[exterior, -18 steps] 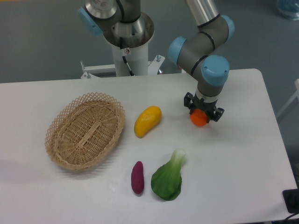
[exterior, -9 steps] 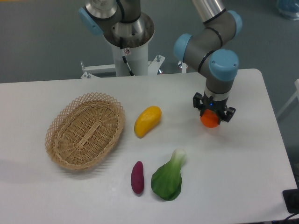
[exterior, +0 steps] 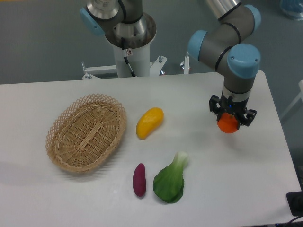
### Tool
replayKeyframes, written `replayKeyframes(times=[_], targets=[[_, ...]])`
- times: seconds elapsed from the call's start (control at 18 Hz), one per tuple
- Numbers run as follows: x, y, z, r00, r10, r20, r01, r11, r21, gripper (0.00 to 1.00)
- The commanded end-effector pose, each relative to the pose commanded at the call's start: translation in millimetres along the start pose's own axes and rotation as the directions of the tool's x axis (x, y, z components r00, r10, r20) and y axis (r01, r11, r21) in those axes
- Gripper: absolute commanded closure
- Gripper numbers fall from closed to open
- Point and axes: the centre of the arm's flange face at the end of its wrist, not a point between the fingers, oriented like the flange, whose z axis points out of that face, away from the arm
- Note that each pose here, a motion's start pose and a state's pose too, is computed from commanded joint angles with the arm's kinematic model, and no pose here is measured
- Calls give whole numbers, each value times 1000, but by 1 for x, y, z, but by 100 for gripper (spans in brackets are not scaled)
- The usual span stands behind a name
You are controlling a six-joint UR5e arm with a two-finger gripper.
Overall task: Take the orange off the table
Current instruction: 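Lift the grasped orange up off the table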
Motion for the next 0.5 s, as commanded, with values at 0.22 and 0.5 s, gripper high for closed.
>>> replayKeyframes(times=[0.22, 0.5], targets=[[-8, -8, -3, 1000, 15, 17, -15, 1000, -3, 40], [-13, -11, -3, 1000, 16, 22, -16, 1000, -5, 40]])
